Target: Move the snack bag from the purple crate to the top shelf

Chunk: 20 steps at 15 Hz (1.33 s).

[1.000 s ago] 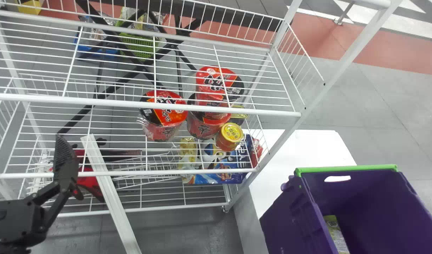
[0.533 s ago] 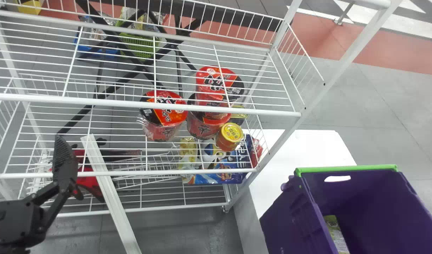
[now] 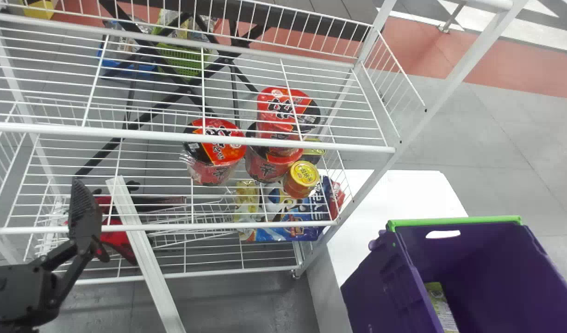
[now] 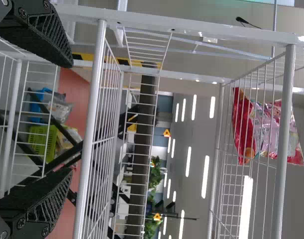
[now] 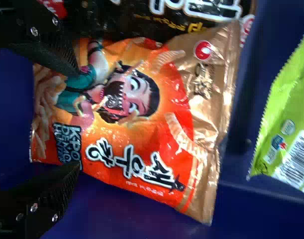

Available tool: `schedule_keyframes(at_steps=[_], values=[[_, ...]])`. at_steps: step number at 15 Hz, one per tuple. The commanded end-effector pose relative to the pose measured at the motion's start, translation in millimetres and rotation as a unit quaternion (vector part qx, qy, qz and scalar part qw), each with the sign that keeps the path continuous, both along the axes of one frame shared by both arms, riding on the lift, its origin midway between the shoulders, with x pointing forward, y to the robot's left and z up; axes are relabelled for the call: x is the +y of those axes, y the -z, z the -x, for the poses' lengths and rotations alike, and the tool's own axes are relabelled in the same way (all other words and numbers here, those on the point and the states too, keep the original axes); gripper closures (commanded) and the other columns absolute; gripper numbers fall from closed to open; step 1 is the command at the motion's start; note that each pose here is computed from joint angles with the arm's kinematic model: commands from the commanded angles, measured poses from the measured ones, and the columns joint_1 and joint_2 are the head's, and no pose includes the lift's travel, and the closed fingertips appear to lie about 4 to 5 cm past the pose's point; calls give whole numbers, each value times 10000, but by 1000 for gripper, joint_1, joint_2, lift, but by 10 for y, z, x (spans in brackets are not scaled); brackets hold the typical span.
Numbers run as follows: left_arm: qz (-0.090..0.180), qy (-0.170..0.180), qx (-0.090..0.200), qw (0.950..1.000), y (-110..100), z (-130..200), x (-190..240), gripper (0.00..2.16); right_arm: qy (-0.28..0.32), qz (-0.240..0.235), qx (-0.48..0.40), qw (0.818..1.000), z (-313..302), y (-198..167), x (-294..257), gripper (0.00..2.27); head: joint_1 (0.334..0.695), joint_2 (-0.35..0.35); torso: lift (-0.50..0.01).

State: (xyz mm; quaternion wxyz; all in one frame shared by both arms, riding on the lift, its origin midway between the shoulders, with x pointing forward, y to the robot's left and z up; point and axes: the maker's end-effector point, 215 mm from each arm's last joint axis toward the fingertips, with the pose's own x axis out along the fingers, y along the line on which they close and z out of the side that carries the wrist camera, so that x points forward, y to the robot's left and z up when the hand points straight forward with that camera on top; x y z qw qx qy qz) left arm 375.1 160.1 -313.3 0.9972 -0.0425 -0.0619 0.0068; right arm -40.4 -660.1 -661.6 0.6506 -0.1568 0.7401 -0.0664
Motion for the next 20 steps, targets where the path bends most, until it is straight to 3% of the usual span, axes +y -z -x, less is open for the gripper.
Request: schedule_keyframes(at_steps=[1,7,9,10,12,14,20], values=[[7,-3,2,10000,3,9,1,63,65,31,-159,9998,-52,29,15,218,695,-350,-455],[26,-21,-85,10000,-45,53,34,63,26,32,-153,9999,-66,165,133,350,695,-350,-455],[22,-31,-79,10000,-36,48,41,63,16,8,-142,9999,-69,187,148,718,695,-350,-455],[15,-37,-66,10000,-23,52,48,63,61,-68,-117,9999,-54,199,184,1183,695,-350,-455],[13,-43,-82,10000,-37,45,55,63,89,-338,-140,9993,-107,199,258,1561,695,-350,-455],[6,-49,-68,10000,-23,49,63,63,89,-417,-214,9989,-186,161,260,1652,695,-350,-455],[32,-54,-61,10000,-21,55,45,66,388,-190,-318,9986,-211,-100,178,1652,695,-350,-455]])
